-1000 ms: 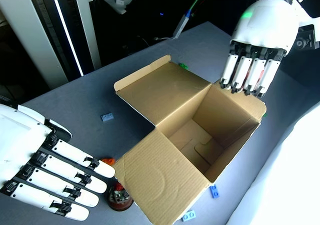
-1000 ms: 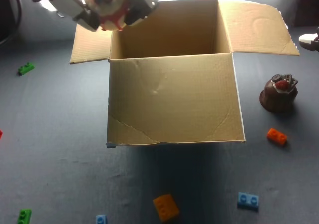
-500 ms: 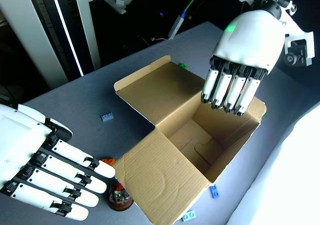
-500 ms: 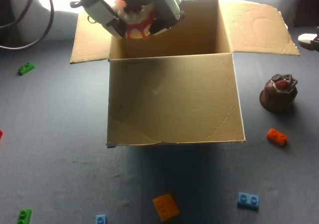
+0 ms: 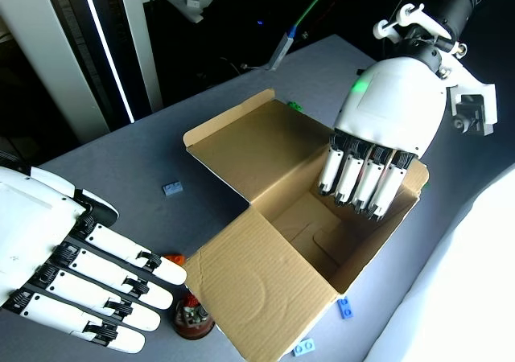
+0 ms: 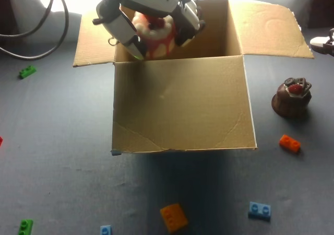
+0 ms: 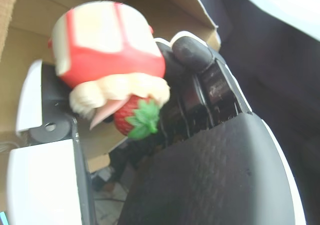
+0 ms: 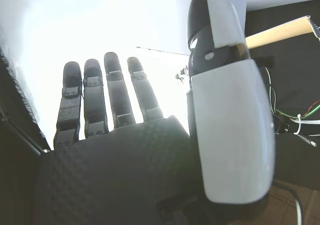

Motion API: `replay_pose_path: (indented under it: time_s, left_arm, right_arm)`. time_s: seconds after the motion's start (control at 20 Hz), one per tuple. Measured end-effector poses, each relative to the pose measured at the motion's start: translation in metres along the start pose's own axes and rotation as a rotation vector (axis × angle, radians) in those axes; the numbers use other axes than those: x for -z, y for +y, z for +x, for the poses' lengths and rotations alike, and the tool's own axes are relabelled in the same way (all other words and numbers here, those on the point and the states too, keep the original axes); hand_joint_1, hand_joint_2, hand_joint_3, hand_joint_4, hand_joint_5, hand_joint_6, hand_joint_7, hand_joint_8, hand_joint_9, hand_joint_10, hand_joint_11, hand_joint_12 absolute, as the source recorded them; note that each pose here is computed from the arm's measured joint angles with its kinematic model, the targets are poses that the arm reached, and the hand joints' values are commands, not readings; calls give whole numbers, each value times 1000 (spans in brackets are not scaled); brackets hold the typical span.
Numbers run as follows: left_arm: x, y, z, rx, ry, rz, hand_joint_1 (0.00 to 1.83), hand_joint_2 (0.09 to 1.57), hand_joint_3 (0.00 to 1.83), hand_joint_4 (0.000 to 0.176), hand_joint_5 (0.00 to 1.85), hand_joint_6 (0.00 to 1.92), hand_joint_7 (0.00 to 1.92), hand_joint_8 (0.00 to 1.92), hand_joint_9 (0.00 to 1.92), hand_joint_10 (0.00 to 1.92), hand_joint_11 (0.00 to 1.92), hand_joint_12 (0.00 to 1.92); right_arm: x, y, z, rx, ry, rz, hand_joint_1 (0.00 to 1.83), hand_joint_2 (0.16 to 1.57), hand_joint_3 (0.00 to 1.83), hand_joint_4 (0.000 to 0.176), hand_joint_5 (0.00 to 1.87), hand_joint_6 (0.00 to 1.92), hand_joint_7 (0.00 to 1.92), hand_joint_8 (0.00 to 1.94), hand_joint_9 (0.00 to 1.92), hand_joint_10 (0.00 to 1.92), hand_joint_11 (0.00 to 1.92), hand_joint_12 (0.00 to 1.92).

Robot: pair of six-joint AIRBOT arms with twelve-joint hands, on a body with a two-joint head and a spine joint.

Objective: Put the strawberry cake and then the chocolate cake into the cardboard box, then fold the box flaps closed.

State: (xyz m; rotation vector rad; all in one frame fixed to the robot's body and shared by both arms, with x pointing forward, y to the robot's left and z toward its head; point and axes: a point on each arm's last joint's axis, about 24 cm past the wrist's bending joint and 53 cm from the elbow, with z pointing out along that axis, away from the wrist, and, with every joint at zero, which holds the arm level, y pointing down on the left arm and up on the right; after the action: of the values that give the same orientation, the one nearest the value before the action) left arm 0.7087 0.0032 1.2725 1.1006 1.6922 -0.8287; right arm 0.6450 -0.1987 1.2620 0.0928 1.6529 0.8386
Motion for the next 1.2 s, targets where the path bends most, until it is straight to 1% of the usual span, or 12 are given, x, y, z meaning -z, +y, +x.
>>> replay_pose_path:
  time_s: [0.05, 0.1, 0.2, 0.25, 0.4, 0.5, 0.6, 0.75, 0.9, 1.05, 1.1, 1.2]
  left_arm:
    - [0, 0, 1, -1, 4, 0, 473, 1111, 0, 0, 368, 257, 471, 177, 354, 609, 9, 1556]
    - [0, 0, 1, -2, 2, -1, 377, 1070, 0, 0, 367, 130, 451, 67, 363, 417, 1, 1471]
    - [0, 5, -2, -14, -9, -21, 237, 959, 0, 46, 221, 8, 232, 2, 256, 110, 0, 1167]
    - [1, 9, -4, -21, -15, -37, 218, 928, 0, 57, 147, 9, 148, 2, 190, 49, 0, 1007]
    - [4, 15, -9, -29, -29, -57, 238, 892, 0, 73, 65, 0, 37, 0, 112, 1, 0, 772]
    - [7, 17, -14, -27, -42, -59, 217, 894, 0, 79, 54, 2, 26, 1, 108, 2, 0, 752]
    - [12, 22, -17, -21, -48, -65, 223, 911, 2, 83, 49, 0, 28, 2, 111, 3, 0, 762]
    - [18, 24, -16, -22, -36, -60, 243, 956, 10, 74, 62, 2, 60, 3, 134, 5, 0, 811]
    - [34, 37, -22, -8, -64, -93, 233, 964, 8, 71, 77, 5, 87, 7, 158, 10, 0, 824]
    - [54, 50, -12, 37, -63, -119, 283, 987, 9, 69, 84, 4, 96, 4, 170, 9, 0, 804]
    - [64, 57, -5, 69, -58, -130, 225, 980, 4, 63, 88, 3, 102, 3, 174, 8, 0, 831]
    - [85, 73, 8, 122, -55, -165, 118, 1027, 17, 54, 94, 3, 99, 1, 169, 3, 0, 798]
  right_arm:
    - [0, 0, 0, 0, -1, 0, 661, 1050, 2, 0, 57, 6, 112, 3, 89, 3, 0, 377]
    - [0, 0, 0, 0, -2, -1, 665, 1046, 0, 0, 63, 6, 117, 2, 95, 4, 0, 426]
    - [0, 0, 0, -5, -2, 1, 680, 1036, 0, 0, 76, 8, 129, 4, 101, 4, 0, 462]
    - [0, -3, 2, -27, -4, 9, 681, 1037, 0, 0, 81, 10, 132, 5, 110, 8, 0, 466]
    - [-4, -11, 9, -95, -24, 22, 679, 1034, 0, 0, 71, 1, 121, 0, 101, 1, 0, 452]
    - [-6, -16, 8, -129, -51, 23, 672, 1026, 0, 0, 75, 1, 124, 0, 98, 2, 0, 440]
    - [-8, -21, -2, -221, -84, 18, 670, 1024, 0, 0, 72, 2, 135, 2, 100, 2, 0, 424]
    - [-20, -41, -8, -375, -110, 31, 680, 1023, 0, 2, 84, 6, 137, 2, 114, 5, 0, 453]
    - [-29, -51, 4, -405, -82, 58, 662, 1024, 0, 4, 72, 3, 128, 3, 108, 4, 0, 441]
    - [-36, -53, 15, -408, -64, 61, 673, 1023, 0, 8, 75, 4, 130, 3, 110, 3, 0, 422]
    - [-41, -55, 20, -409, -58, 63, 684, 999, 0, 5, 96, 8, 142, 4, 124, 6, 0, 455]
    - [-52, -60, 25, -401, -65, 65, 666, 988, 0, 1, 93, 2, 134, 1, 119, 1, 0, 393]
